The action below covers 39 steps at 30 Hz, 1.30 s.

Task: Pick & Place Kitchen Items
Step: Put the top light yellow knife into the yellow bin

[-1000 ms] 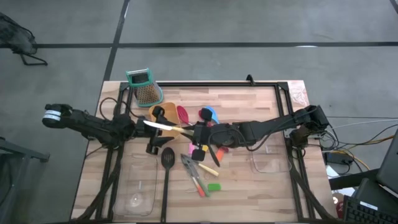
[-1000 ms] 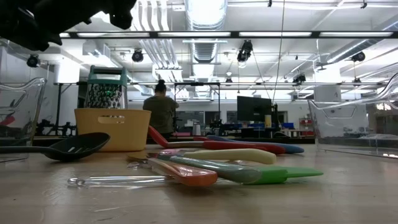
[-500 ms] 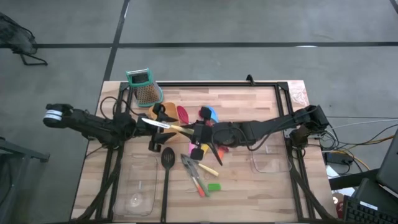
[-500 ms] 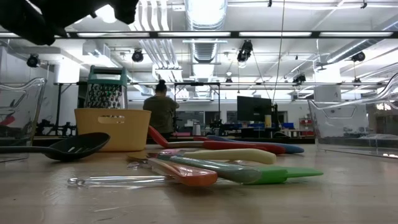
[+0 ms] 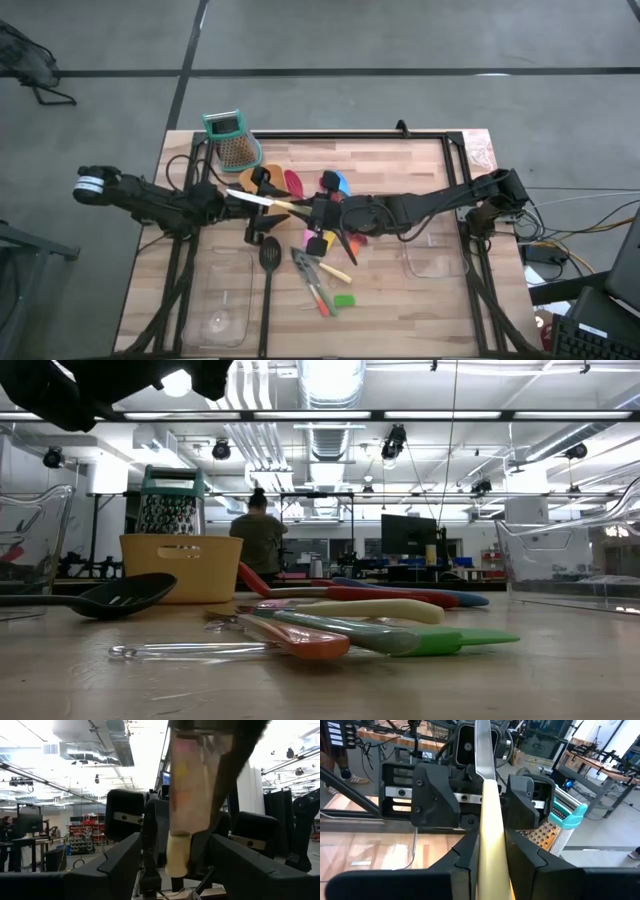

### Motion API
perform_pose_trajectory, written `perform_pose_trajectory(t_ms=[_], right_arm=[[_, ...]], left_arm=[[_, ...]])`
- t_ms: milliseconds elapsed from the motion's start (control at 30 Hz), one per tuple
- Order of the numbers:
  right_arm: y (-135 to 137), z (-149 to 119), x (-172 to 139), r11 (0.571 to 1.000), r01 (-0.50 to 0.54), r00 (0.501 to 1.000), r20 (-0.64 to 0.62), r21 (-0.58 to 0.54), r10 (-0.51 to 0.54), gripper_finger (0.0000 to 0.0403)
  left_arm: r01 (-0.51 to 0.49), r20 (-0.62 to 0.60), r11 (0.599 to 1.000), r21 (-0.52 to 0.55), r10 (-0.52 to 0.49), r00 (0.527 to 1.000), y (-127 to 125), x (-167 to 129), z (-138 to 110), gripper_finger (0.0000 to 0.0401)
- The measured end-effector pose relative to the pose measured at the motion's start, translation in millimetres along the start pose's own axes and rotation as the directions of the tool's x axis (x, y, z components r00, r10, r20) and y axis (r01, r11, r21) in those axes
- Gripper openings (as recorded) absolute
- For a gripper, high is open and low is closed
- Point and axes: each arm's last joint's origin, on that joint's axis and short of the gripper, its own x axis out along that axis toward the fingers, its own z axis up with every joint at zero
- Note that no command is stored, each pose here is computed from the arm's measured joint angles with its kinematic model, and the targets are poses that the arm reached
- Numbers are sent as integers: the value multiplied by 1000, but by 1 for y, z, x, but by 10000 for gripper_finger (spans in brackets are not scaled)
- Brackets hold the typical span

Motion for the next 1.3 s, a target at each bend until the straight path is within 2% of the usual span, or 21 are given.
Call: perform_pose_trajectory(t_ms=[133,267,500,733,900,1033,1133,1300], right_arm=[[0,0,0,1000,-1,1000,-1,5,1,79],[0,0,0,1000,0,1000,-1,13,1,90],[1,-4,0,1000,-11,999,-32,-2,11,69],[1,-9,0,1000,-13,998,-67,-1,13,110],[1,-15,0,999,-20,992,-121,-28,16,133],[2,-23,-2,997,-31,980,-198,-65,18,146],[1,-29,-4,996,-37,966,-256,-77,16,154],[1,-39,-7,998,-35,935,-355,-54,14,167]], left_arm=[[0,-4,1000,0,0,1000,0,0,-1,212],[1,-4,1000,1,-1,1000,0,0,-1,156],[5,-12,1000,-2,-5,1000,0,-1,-2,58],[-3,-39,1000,-3,3,999,0,-1,-4,53],[-24,-68,998,-61,20,998,0,-2,-6,54],[-72,-161,992,-100,55,985,1,-6,-8,55],[-162,-268,980,-114,126,955,3,-13,-8,55],[-349,-455,934,-76,279,846,7,-32,-5,56]])
